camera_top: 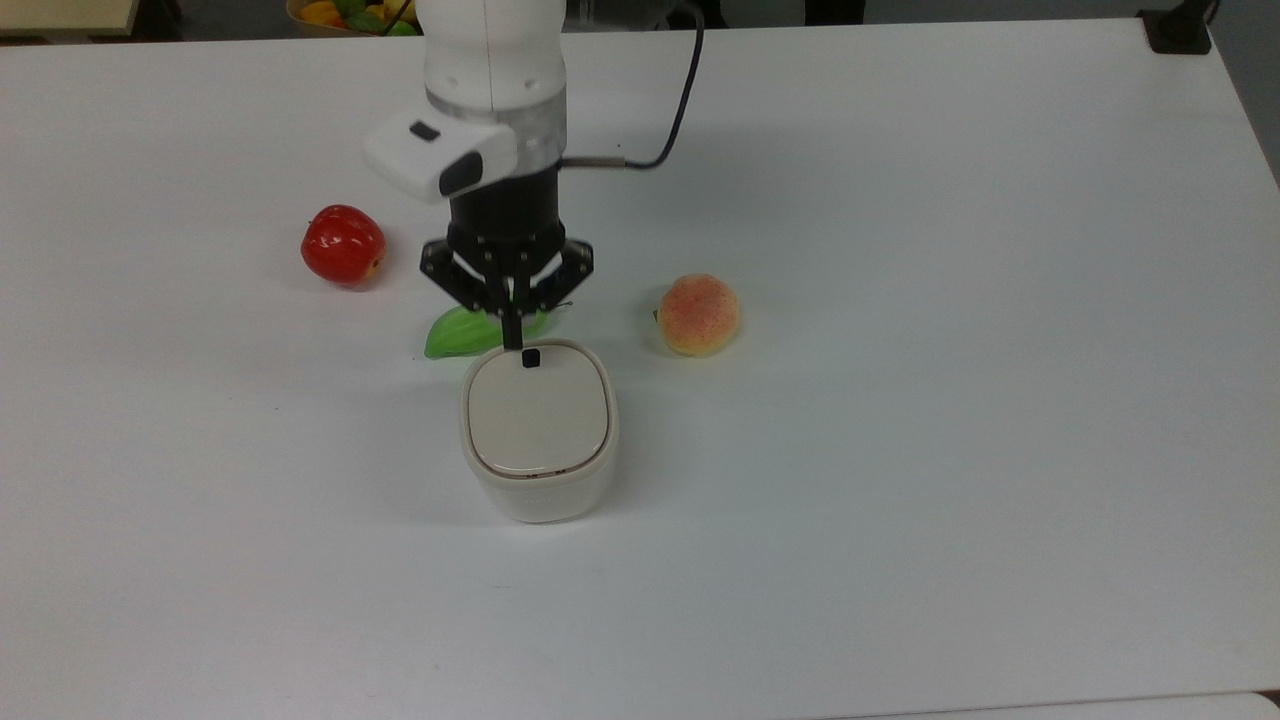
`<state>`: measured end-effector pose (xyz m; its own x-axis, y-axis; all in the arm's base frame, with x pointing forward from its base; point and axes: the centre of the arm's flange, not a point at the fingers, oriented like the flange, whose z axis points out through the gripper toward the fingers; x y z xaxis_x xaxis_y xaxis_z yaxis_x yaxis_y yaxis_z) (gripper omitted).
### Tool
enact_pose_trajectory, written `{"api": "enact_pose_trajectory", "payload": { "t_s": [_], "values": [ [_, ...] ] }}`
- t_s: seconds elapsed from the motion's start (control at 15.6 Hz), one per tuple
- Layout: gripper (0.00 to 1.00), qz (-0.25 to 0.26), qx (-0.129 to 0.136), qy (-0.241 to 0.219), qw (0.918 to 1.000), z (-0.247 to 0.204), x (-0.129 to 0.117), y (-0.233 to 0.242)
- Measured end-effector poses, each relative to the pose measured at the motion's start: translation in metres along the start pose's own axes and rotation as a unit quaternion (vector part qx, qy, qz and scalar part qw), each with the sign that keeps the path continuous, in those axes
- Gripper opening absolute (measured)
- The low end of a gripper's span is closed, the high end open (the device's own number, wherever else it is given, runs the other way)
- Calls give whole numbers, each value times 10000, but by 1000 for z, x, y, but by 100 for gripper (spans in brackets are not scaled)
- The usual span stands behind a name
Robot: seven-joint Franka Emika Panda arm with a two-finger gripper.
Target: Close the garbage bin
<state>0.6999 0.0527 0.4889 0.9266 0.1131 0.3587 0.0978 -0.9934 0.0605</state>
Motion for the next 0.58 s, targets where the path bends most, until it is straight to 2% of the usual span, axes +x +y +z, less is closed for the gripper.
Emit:
{"api": "enact_pose_trajectory", "payload": {
  "t_s": [0.19, 0.58],
  "values": [
    [1, 13, -25, -541, 9985, -37, -14, 2],
    [1, 45, -60, -1341, 9909, -94, -43, 6]
  ]
}}
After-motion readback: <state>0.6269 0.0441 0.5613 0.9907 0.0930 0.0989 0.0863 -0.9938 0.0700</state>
